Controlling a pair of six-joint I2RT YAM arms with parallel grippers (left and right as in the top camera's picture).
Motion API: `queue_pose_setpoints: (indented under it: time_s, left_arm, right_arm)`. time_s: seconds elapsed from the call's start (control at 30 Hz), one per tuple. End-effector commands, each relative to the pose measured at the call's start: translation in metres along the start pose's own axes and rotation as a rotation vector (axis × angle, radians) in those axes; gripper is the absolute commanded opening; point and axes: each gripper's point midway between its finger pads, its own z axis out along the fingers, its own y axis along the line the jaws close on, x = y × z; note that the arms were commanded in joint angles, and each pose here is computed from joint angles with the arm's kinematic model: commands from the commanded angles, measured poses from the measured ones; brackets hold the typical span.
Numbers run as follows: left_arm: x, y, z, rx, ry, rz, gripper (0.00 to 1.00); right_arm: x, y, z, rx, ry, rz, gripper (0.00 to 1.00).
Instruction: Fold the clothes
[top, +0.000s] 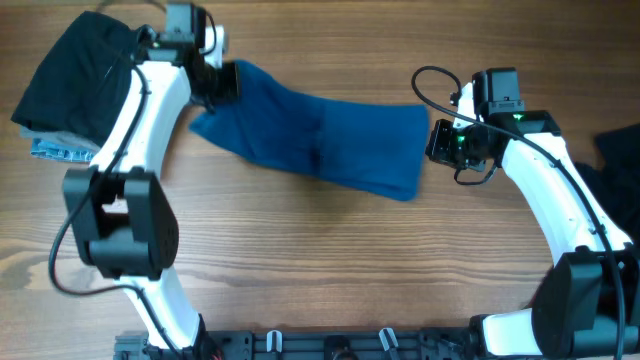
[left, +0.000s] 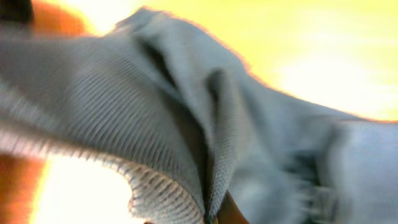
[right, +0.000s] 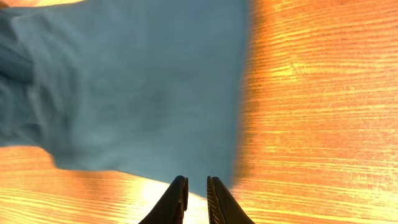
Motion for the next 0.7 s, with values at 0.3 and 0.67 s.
queue_pose_setpoints:
  time_s: [0.3,0.67]
  left_arm:
    - [0.083,-0.216,-0.009,0.235,0.088,0.464,0.04]
    - [0.144,-0.31,0.044,0.305,0.094,0.59,1.0]
  right_arm:
    - [-0.011,-0.022,-0.01,0.103,-0.068,0.085,0.17]
    - [-0.006,-0.106,-0.038,0.108,-0.029,0.305,0.38]
